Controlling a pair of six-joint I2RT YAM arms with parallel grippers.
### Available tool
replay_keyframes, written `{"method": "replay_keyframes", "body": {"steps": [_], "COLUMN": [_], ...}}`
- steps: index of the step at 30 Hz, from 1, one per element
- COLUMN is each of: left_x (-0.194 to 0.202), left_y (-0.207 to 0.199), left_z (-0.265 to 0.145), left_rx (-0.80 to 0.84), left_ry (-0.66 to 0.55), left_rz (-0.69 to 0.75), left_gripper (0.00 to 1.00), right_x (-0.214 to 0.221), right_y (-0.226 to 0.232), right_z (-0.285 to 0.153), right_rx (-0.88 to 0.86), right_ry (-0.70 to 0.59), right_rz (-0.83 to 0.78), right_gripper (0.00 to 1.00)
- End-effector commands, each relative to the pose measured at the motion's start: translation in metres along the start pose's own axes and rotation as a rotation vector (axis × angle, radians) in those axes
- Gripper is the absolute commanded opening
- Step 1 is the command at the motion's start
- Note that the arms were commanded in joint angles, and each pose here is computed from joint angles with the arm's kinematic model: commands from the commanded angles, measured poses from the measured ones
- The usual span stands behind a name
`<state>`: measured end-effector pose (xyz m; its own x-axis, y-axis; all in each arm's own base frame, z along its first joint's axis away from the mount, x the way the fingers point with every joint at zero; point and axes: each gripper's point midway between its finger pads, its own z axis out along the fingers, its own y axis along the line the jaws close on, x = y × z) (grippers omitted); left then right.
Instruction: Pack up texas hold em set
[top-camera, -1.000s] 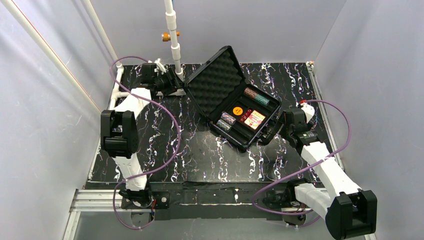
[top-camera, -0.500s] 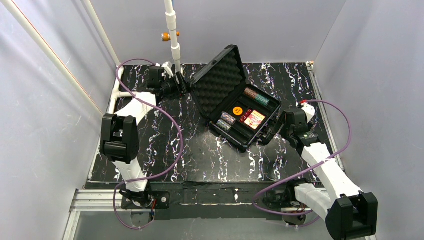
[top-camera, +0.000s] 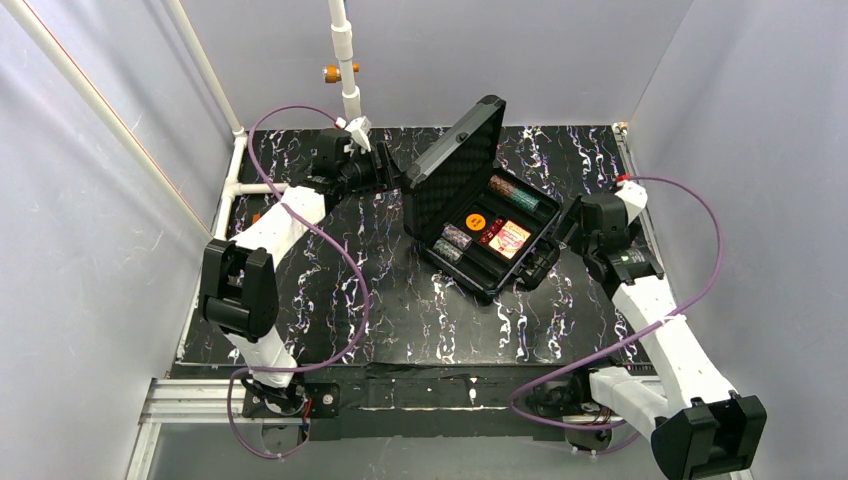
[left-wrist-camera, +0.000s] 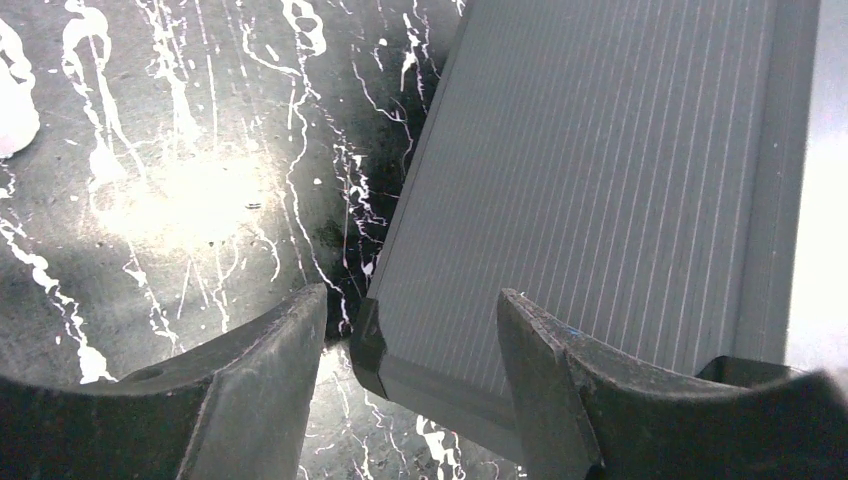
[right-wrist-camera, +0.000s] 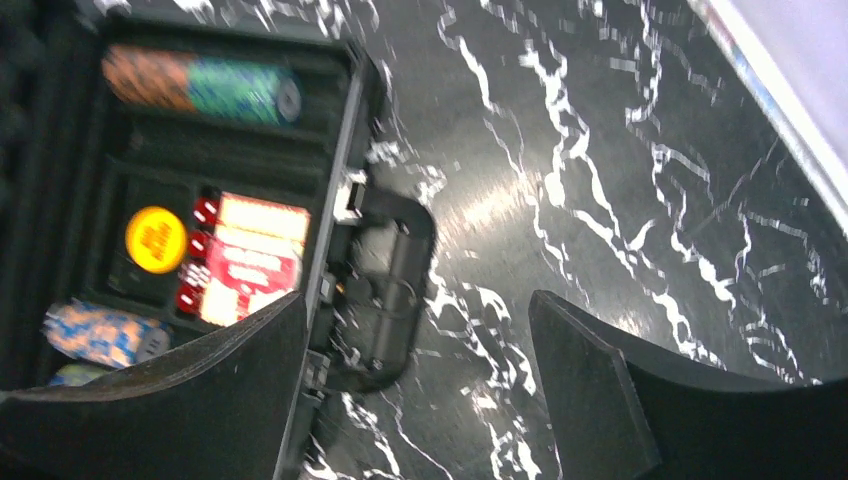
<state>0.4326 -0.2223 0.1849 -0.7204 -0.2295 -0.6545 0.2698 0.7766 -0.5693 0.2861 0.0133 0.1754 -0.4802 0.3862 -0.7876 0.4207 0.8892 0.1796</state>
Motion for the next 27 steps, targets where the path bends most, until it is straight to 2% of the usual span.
{"method": "replay_keyframes", "body": {"steps": [1,6,11,22,27], "left_x": [-0.016,-0.011,-0.005,0.032,0.045], "left_y": [-0.036,-0.046,-0.059,-0.086,-0.096], "left_z": [-0.019,-0.018,-0.018,-0.021,-0.030], "left_rx": [0.056,0.071,0.087,0.142,0.158], "left_ry": [-0.040,-0.026,-0.013,0.085,0.114], "left_rz": [0.071,0.099,0.131,0.233,0.289], "left_gripper": [0.62,0.62,0.62,0.62,0.63], "right_x": [-0.074,-0.118,-0.134,-0.097,-0.088], "right_y": [0.012,0.019,0.021,0.041,0.042], "right_z": [-0.027,-0.051,-0.058,-0.040,-0.038], "right_rx": [-0.003,-0.022,-0.020,-0.109,-0.117], "right_ry": [-0.180,-0.276,-0.307,-0.161,-0.136], "right_rz": [0.048,0.095,0.105,0.099,0.104], "right_gripper": [0.90,0.91,0.92,0.94,0.94]}}
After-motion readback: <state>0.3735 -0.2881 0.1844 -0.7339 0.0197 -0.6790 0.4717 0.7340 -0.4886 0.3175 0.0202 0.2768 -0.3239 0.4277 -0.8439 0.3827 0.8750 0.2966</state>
